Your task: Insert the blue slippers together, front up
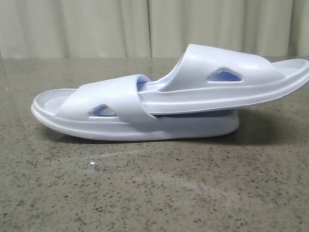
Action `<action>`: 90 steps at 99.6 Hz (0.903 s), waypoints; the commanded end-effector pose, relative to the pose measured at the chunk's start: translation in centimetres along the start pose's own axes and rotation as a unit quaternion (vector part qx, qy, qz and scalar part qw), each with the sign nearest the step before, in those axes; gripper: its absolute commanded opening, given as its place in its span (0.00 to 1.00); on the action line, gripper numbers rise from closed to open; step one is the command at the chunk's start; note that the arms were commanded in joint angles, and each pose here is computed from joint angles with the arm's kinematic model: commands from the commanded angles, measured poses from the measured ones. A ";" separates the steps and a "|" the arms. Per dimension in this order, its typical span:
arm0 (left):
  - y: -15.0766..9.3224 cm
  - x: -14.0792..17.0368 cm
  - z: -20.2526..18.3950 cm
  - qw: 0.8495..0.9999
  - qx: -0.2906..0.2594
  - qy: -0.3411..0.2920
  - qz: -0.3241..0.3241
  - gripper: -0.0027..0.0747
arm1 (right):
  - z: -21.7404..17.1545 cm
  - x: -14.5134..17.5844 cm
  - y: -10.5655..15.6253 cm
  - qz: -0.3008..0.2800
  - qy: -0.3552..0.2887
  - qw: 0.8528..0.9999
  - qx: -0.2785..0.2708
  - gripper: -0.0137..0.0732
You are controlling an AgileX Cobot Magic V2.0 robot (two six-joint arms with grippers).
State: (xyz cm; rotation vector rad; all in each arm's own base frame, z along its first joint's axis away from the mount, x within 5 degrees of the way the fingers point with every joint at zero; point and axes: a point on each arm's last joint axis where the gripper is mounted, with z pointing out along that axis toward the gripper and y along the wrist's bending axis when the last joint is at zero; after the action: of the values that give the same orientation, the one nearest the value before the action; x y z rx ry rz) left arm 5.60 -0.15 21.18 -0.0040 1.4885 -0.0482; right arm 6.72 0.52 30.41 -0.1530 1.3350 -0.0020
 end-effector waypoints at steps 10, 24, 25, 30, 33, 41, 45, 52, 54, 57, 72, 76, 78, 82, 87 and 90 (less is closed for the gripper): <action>0.0 -0.5 -0.3 0.999 0.002 -0.045 -0.009 0.06 | 0.1 -1.1 0.4 -0.028 -0.023 0.999 -0.022 0.03; 0.0 -0.5 -0.3 0.999 0.002 -0.045 -0.009 0.06 | 0.1 0.6 0.4 -0.001 0.017 1.000 -0.006 0.03; 0.0 -0.5 -0.3 0.999 0.002 -0.045 -0.009 0.06 | 0.1 0.7 0.3 -0.002 0.019 1.000 -0.003 0.03; 0.0 -0.5 -0.3 0.999 0.002 -0.045 -0.009 0.06 | 0.0 1.5 0.3 0.012 0.030 0.999 0.005 0.03; 0.0 -0.5 -0.3 0.999 0.002 -0.045 -0.009 0.06 | -0.1 2.1 0.3 0.024 0.037 0.999 0.009 0.03; 0.0 -0.5 -0.3 0.999 0.002 -0.045 -0.009 0.06 | -0.7 3.5 0.3 0.036 0.046 0.998 0.019 0.03; 0.0 -0.5 -0.3 0.999 0.002 -0.045 -0.009 0.06 | -1.0 4.2 0.4 0.035 0.047 0.998 0.023 0.03; 0.0 -0.5 -0.3 0.999 0.002 -0.045 -0.009 0.06 | -1.6 5.5 0.5 0.035 0.049 0.998 0.029 0.03; 0.0 -0.5 -0.3 0.999 0.002 -0.045 -0.009 0.06 | -1.8 5.9 0.5 0.037 0.050 0.998 0.030 0.03; 0.0 -0.5 -0.3 0.999 0.002 -0.045 -0.009 0.06 | -2.0 6.4 0.6 0.041 0.051 0.997 0.032 0.03; 0.0 -0.5 -0.3 0.999 0.002 -0.045 -0.009 0.06 | -3.2 8.3 0.8 0.053 0.036 0.997 0.036 0.03; 0.0 -0.5 -0.3 0.999 0.002 -0.045 -0.009 0.06 | -3.4 8.7 0.9 0.053 0.032 0.997 0.037 0.03; 0.0 -0.5 -0.3 0.999 0.002 -0.045 -0.009 0.06 | -3.4 8.7 0.9 0.053 0.034 0.997 0.038 0.03; 0.0 -0.5 -0.3 0.999 0.002 -0.045 -0.009 0.06 | -3.4 8.9 0.8 0.055 0.047 0.997 0.038 0.03; 0.0 -0.5 -0.3 0.999 0.002 -0.045 -0.009 0.06 | -3.4 9.0 0.8 0.054 0.050 0.996 0.041 0.03; 0.0 -0.5 -0.3 0.999 0.002 -0.045 -0.009 0.06 | -3.4 9.0 0.8 0.054 0.050 0.996 0.041 0.03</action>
State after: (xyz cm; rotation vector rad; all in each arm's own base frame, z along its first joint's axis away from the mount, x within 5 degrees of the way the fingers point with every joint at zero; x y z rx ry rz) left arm 5.60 -0.15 21.14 -0.0045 1.4922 -0.0484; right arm 5.60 0.14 20.90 -0.0080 1.4985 0.0326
